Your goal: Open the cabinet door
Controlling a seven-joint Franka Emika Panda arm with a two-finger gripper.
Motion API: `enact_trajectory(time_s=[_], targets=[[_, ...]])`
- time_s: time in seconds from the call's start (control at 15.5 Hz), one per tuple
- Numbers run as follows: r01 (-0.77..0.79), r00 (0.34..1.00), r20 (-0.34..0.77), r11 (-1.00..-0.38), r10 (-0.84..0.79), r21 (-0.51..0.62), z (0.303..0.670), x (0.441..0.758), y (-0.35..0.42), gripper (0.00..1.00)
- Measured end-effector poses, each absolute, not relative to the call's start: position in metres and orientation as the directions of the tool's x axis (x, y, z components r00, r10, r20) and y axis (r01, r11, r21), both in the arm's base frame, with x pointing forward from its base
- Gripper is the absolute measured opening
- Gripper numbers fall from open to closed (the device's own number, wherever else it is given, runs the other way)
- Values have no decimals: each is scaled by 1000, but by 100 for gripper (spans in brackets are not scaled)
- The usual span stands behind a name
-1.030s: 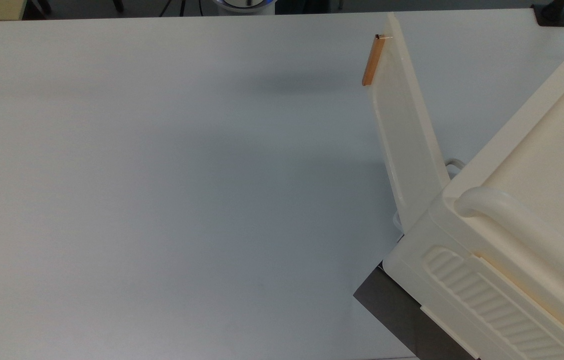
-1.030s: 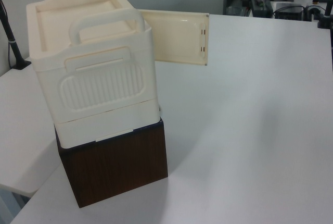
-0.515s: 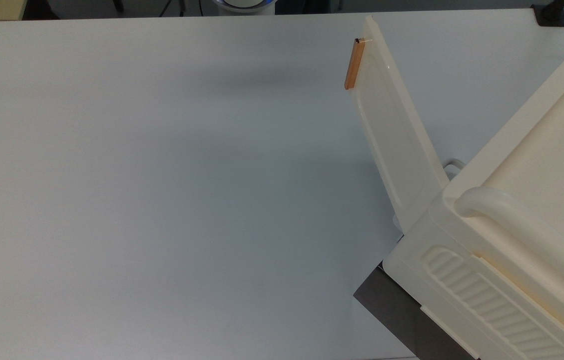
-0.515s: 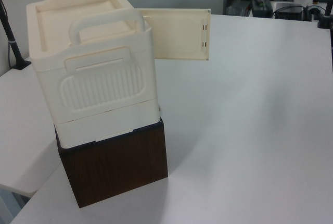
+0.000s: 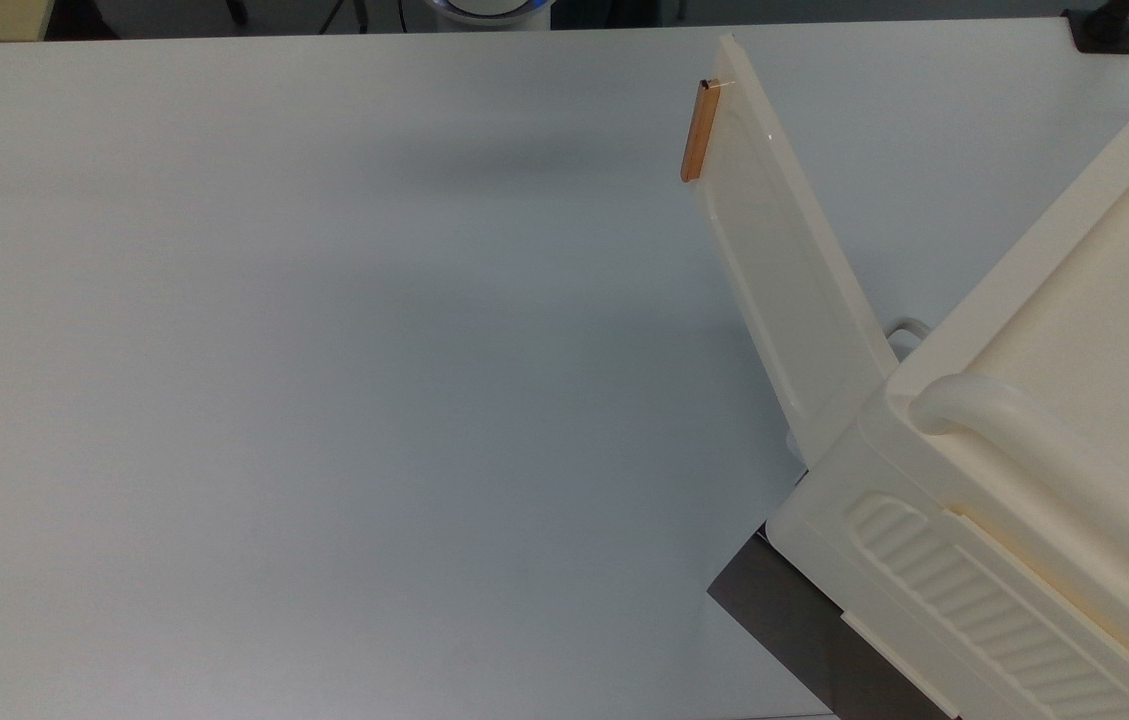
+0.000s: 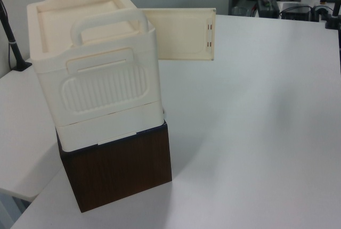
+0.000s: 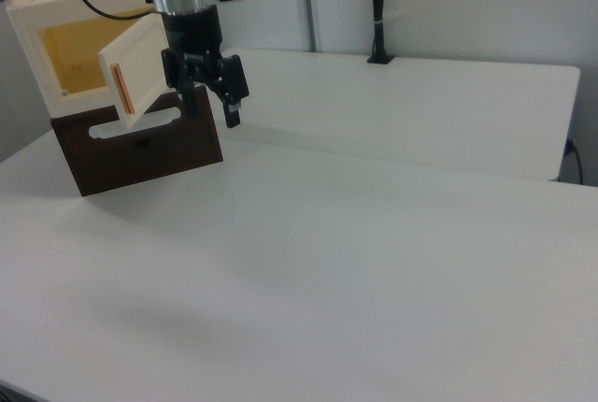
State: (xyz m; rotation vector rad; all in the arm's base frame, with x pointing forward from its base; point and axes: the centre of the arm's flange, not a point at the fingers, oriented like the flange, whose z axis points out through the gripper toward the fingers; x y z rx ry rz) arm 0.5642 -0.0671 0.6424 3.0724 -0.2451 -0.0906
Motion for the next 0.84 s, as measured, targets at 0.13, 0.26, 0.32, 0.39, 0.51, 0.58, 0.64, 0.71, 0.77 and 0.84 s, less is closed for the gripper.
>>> enact_trajectory(time_s=[0.13,0.26,0.32,0.39,0.51,0.58,0.64,0.71,0.77,0.84], targets=[[-167,984,-51,-984,-170,62,644,563,-73,100],[-181,982,-49,-982,-184,60,645,562,-81,100],[-183,981,-49,-981,-186,58,645,562,-82,100],[-183,981,-49,-981,-186,57,645,562,-82,100],[-183,981,-48,-981,-186,57,645,562,-82,100],[-184,981,-48,-981,-187,57,645,562,-82,100],[-185,981,-48,-981,-187,57,645,562,-83,100],[-185,981,-47,-981,-188,57,645,562,-83,100],[-185,981,-47,-981,-188,57,645,562,-83,100],[-185,981,-47,-981,-188,57,645,562,-83,100]])
